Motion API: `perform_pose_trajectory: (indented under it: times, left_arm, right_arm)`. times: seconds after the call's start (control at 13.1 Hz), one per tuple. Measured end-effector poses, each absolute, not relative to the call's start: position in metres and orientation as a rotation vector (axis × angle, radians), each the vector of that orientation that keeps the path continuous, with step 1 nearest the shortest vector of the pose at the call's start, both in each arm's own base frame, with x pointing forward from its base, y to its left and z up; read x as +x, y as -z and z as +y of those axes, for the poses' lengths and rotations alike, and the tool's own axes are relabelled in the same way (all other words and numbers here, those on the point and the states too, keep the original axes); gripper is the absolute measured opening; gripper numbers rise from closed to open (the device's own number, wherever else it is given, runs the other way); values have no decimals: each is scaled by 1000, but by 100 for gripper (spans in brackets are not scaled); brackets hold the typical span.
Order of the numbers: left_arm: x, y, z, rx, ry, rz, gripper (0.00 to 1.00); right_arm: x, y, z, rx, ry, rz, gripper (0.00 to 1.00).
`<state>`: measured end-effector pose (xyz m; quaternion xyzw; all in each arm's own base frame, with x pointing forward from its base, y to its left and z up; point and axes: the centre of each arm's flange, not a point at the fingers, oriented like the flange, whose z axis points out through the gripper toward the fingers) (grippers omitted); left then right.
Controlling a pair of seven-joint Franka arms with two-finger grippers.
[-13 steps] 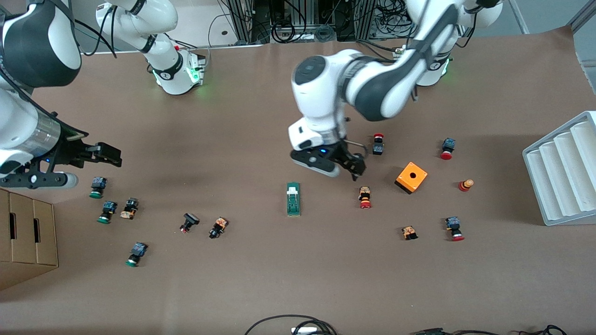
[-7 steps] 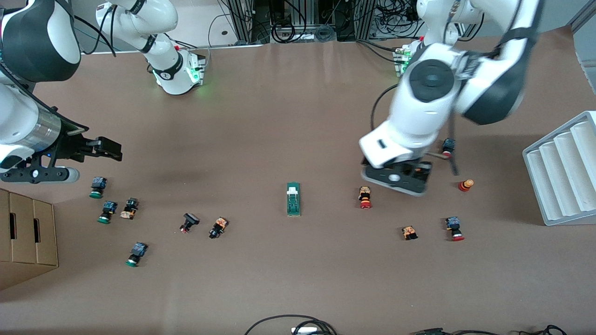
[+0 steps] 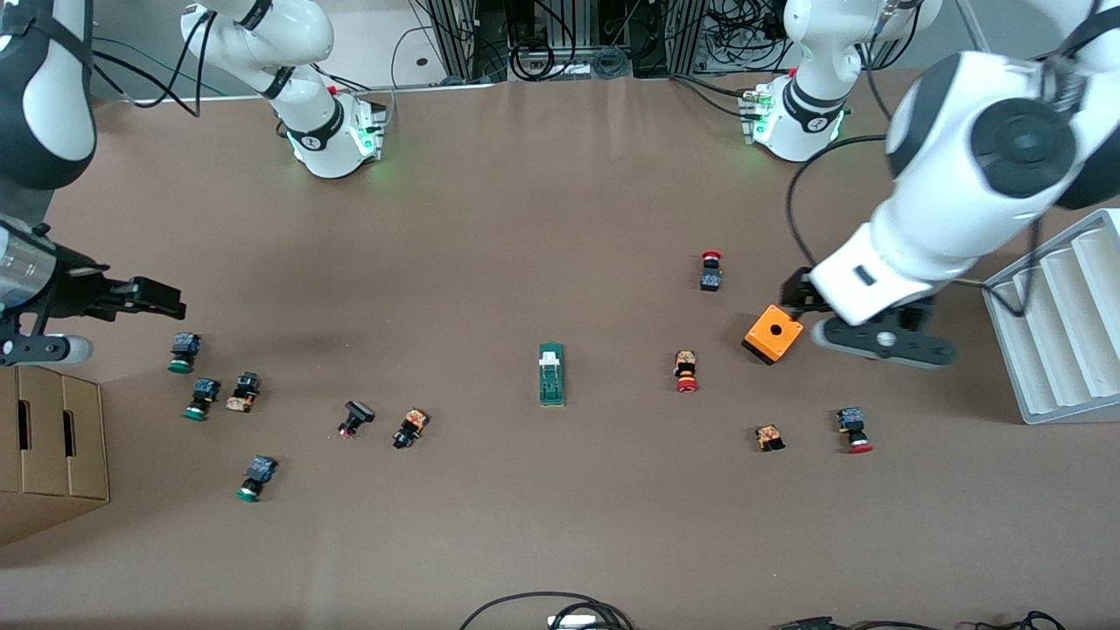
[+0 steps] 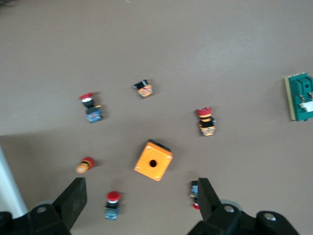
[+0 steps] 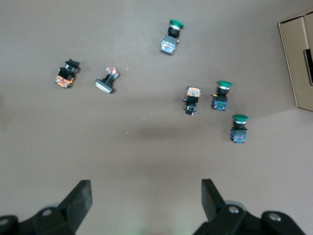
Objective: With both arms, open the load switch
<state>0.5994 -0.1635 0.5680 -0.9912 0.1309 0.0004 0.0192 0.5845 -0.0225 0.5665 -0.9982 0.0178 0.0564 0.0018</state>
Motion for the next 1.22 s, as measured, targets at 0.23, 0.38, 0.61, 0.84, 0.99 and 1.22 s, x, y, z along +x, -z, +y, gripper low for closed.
perform_pose_trajectory:
  times: [0.23, 0.38, 0.61, 0.84, 0.99, 1.22]
  left_arm:
    - [594, -582, -90, -3098, -13, 381, 100]
    - [585, -578, -50, -3115, -27, 350, 100]
    - [565, -569, -37, -3113, 14, 318, 100]
    - [556, -568, -29, -3114, 21, 297, 100]
    - [556, -568, -30, -3114, 20, 297, 100]
    - [556, -568, -30, -3114, 20, 299, 100]
  right_arm:
    - [585, -568, -26, -3133, -167, 65, 100]
    - [585, -567, -20, -3132, -169, 45, 100]
    - [587, -561, 12, -3133, -186, -41, 100]
    - [590, -560, 15, -3134, -171, -46, 100]
    - [586, -572, 9, -3137, -125, -26, 100]
    - [579, -588, 8, -3139, -85, -19, 100]
